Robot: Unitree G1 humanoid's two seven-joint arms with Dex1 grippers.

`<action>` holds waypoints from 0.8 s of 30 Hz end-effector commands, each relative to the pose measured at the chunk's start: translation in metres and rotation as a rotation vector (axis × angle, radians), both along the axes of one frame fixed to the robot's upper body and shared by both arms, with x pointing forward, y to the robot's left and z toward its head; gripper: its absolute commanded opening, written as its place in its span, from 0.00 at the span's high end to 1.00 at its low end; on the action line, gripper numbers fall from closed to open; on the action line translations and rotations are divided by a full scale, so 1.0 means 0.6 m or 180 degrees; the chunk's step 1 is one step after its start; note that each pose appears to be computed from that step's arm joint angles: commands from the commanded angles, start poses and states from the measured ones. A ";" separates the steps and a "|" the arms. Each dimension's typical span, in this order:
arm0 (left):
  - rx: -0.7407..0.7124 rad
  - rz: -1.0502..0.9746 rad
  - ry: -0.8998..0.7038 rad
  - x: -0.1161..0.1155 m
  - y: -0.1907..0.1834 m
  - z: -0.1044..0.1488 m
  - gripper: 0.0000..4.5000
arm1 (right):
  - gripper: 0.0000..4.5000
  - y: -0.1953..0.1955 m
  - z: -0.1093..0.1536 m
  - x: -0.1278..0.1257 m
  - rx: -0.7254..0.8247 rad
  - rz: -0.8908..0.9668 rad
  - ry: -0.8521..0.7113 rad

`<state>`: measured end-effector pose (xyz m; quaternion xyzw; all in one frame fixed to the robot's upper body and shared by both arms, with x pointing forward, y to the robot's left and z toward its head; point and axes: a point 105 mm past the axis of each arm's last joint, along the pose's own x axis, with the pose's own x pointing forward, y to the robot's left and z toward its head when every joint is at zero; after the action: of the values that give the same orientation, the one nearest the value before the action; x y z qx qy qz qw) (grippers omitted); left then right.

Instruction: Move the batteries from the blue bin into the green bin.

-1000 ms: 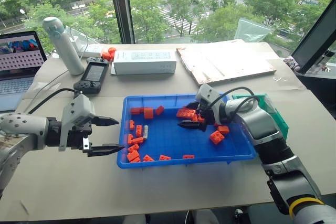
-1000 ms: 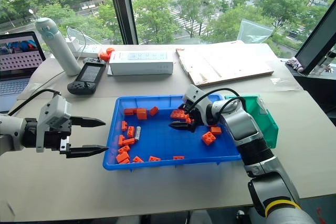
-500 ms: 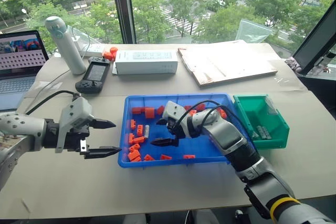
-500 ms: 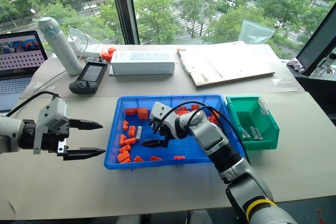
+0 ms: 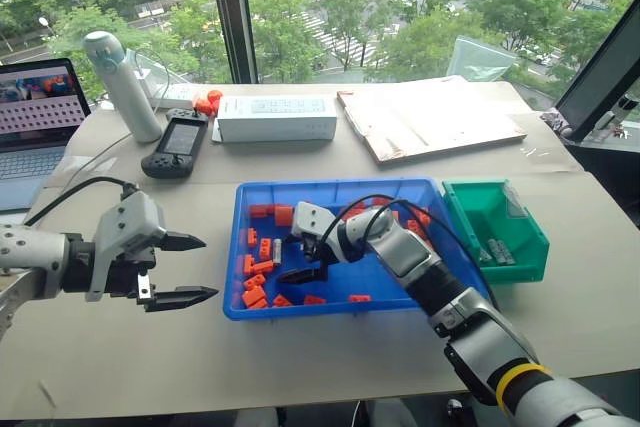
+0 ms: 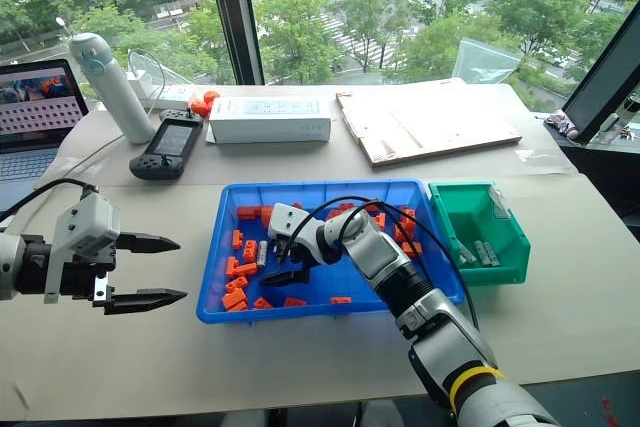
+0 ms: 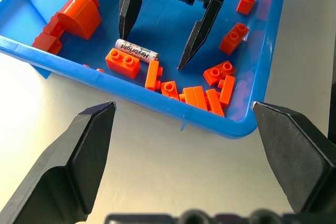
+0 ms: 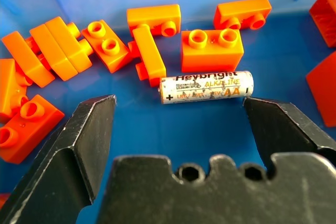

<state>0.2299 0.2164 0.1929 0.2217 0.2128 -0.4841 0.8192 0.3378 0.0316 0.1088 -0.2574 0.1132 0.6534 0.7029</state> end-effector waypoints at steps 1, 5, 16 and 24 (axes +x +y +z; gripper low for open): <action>0.0192 0.0058 -0.0137 -0.004 0.012 0.017 0.00 | 0.00 0.011 0.007 0.004 0.0096 0.0017 0.0028; 0.0190 0.0032 -0.0146 -0.004 0.007 0.014 0.00 | 0.00 0.019 0.003 0.012 0.0133 -0.0049 0.0007; 0.0115 -0.0058 -0.0178 -0.002 -0.006 0.017 0.00 | 0.00 0.030 0.003 0.036 0.0199 -0.0144 -0.0069; 0.0112 -0.0047 -0.0188 0.001 -0.008 0.015 0.00 | 0.39 0.023 -0.013 0.025 0.0175 -0.0066 0.0126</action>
<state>0.2303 0.2145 0.1955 0.2396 0.2090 -0.4797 0.8178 0.3548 0.0500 0.1077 -0.2256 0.0992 0.6511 0.7178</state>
